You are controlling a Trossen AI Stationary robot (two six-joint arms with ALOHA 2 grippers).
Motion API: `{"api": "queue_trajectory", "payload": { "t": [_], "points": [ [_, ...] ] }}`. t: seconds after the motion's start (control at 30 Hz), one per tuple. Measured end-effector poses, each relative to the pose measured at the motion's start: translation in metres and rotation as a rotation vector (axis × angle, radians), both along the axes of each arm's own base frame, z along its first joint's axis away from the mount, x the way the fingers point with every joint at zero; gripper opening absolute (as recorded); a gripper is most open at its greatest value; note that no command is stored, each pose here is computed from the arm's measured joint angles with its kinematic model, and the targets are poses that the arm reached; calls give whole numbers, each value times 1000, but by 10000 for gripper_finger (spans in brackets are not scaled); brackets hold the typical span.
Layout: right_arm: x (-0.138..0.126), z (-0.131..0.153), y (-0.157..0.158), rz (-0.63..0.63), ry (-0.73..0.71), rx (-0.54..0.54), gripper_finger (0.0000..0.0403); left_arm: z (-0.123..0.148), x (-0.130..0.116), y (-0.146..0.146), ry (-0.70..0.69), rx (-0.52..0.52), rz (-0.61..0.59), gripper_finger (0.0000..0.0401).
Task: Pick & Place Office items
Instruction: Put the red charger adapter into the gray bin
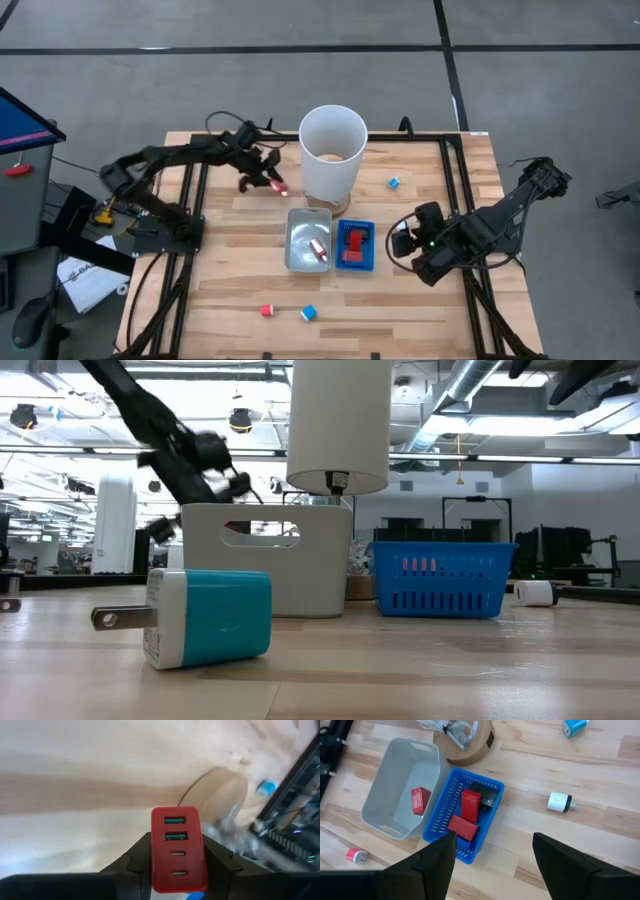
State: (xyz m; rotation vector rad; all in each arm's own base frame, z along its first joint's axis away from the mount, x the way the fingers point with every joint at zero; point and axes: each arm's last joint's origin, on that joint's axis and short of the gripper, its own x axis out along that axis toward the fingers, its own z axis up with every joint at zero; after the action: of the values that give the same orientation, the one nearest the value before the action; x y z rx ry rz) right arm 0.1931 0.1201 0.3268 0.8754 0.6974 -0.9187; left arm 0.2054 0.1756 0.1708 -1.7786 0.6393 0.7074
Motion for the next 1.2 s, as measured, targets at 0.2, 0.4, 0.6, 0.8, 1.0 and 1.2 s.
{"api": "queue_trajectory", "payload": {
  "t": [0.2,0.4,0.6,0.8,1.0,1.2],
  "points": [
    [0,1,-2,-12,-27,-44,254,53,-31,-44,102,285,-139,108],
    [1,1,-6,-22,-25,-62,254,92,-50,-100,91,549,-226,108],
    [1,2,-6,-29,-37,-75,254,100,-44,-149,45,653,-325,108],
    [3,2,-7,-37,-46,-68,254,94,-20,-197,2,856,-511,108],
    [7,3,-6,-45,-84,-41,254,77,14,-229,-58,992,-680,108],
    [9,3,-2,-38,-115,-17,254,60,51,-232,-126,1123,-748,108]
  ]
}}
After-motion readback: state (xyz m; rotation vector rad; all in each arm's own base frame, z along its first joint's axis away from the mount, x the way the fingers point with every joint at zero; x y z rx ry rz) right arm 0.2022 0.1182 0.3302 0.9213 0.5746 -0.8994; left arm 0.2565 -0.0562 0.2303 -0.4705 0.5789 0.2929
